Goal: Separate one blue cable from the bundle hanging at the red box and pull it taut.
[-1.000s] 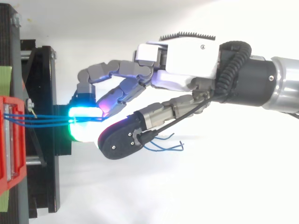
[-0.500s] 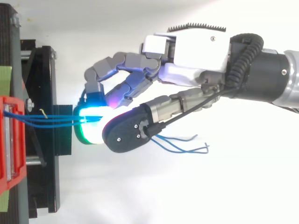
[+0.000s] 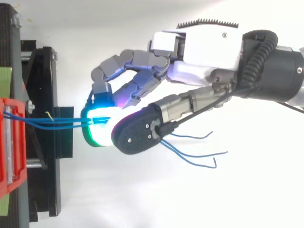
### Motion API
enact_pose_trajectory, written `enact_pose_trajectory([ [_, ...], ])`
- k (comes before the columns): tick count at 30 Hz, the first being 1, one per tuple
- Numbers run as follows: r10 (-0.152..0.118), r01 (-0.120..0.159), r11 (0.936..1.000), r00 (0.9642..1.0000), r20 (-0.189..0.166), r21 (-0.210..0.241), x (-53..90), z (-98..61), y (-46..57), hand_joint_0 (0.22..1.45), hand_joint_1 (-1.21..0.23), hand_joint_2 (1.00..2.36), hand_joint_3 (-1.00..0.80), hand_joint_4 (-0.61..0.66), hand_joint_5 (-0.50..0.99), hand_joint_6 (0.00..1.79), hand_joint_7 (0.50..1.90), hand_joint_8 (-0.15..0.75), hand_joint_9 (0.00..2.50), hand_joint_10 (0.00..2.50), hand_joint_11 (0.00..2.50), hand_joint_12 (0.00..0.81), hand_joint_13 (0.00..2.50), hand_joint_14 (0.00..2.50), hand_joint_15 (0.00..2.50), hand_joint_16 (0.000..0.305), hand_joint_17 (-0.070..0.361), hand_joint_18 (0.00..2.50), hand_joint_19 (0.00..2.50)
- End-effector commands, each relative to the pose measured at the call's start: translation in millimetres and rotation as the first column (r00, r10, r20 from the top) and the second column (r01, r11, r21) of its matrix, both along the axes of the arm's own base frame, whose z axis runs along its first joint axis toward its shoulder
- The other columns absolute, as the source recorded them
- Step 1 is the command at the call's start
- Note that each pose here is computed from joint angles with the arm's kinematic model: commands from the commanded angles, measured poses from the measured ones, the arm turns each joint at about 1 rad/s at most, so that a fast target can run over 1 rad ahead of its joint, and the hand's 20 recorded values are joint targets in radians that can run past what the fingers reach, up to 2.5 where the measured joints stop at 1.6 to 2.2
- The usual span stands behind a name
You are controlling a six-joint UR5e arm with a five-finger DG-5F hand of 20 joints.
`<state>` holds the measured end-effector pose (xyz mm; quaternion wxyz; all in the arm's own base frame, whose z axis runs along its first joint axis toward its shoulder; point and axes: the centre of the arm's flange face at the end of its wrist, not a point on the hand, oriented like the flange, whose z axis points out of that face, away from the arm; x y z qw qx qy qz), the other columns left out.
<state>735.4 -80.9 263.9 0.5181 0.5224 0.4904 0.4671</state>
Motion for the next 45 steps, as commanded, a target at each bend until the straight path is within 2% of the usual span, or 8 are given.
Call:
enact_pose_trajectory([
  [1,0.0,0.0,1.0,1.0,-0.003,0.003,-0.7,0.5,-0.7,0.57,-0.49,1.0,-0.5,0.14,-0.18,0.83,1.16,0.258,0.85,0.02,0.67,0.282,0.83,0.02,0.42,0.026,0.058,0.63,0.32],
  [11,-0.001,0.001,1.0,1.0,-0.003,0.003,-0.7,0.5,-0.8,0.61,-0.68,1.02,-0.31,0.07,-0.18,0.84,1.18,0.259,0.89,0.02,0.81,0.28,0.83,0.02,0.44,0.025,0.057,0.65,0.31],
  [12,-0.004,0.004,1.0,1.0,-0.003,0.003,-0.8,0.5,-2.1,0.61,-0.68,1.02,-0.31,0.07,-0.18,0.84,1.17,0.263,0.94,0.02,1.01,0.284,0.88,0.02,0.53,0.025,0.056,0.65,0.33],
  [16,-0.004,0.004,1.0,1.0,-0.003,0.003,-0.8,0.5,-2.1,0.63,-0.68,1.01,-0.35,0.07,-0.18,0.84,1.15,0.25,0.99,0.02,1.28,0.292,0.96,0.03,0.78,0.025,0.057,0.69,0.39],
  [25,-0.003,0.003,1.0,1.0,-0.005,0.003,-1.0,0.3,-2.0,0.64,-0.67,1.01,-0.4,0.08,-0.19,0.83,1.13,0.24,1.04,0.0,1.64,0.267,1.14,0.02,1.47,0.028,0.063,0.76,0.53],
  [30,-0.006,0.006,1.0,1.0,-0.006,0.002,-1.3,0.2,-3.3,0.64,-0.66,1.01,-0.42,0.09,-0.19,0.83,1.12,0.24,1.05,0.03,1.67,0.255,1.2,0.0,1.75,0.029,0.066,0.81,0.64],
  [39,-0.009,0.009,0.9999,0.9999,-0.01,0.006,-1.8,-0.3,-3.6,0.65,-0.65,1.01,-0.43,0.08,-0.19,0.83,1.12,0.241,1.03,0.06,1.64,0.268,1.12,0.59,1.76,0.031,0.071,0.92,0.82],
  [45,-0.008,0.008,0.9999,0.9999,-0.01,0.014,-1.8,-0.3,-3.5,0.67,-0.73,1.01,-0.43,0.07,-0.19,0.83,1.1,0.238,1.03,0.11,1.64,0.263,1.09,0.81,1.74,0.031,0.07,0.96,0.88],
])
